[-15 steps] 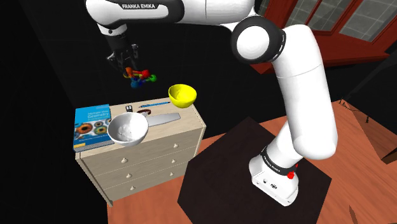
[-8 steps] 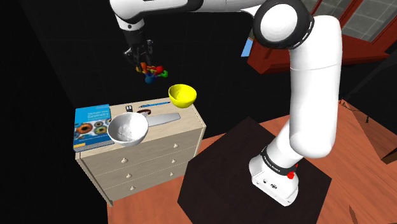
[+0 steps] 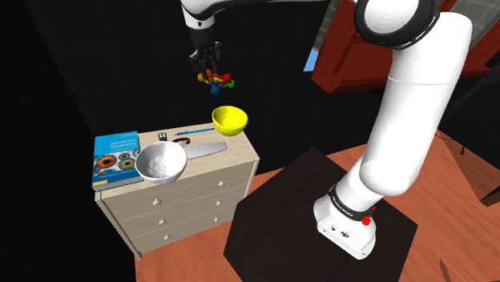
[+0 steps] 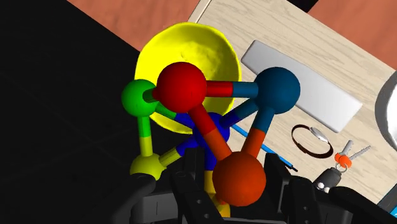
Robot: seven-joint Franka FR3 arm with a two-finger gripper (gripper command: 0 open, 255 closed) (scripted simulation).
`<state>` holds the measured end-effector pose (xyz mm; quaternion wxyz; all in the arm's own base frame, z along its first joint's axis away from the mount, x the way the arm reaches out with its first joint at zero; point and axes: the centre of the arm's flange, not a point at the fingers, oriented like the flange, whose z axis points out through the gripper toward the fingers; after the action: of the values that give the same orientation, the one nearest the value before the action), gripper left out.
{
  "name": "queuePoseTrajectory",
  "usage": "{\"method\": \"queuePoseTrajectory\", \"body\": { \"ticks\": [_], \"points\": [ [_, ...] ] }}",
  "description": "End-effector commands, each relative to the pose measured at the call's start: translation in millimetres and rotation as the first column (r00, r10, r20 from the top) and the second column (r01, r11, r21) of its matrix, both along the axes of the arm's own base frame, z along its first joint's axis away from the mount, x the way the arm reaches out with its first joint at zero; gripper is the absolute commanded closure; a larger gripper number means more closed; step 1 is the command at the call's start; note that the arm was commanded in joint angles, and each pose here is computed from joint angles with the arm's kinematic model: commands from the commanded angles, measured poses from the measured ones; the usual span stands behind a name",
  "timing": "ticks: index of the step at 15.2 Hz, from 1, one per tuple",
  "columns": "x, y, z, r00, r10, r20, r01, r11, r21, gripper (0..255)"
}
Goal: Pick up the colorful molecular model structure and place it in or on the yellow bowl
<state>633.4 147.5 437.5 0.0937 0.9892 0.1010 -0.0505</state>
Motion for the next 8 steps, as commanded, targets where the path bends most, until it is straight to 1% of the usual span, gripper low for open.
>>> {"method": "queuePoseTrajectory", "body": {
  "ticks": [1, 3, 8],
  "points": [
    [-7.0, -27.1, 4.3, 1.000, 0.001, 0.000, -0.001, 1.000, 0.000, 255],
    [-13.7, -56.8, 10.5, 1.000, 0.001, 0.000, -0.001, 1.000, 0.000, 255],
    [-13.7, -56.8, -15.9, 1.000, 0.001, 0.000, -0.001, 1.000, 0.000, 255]
  ]
}}
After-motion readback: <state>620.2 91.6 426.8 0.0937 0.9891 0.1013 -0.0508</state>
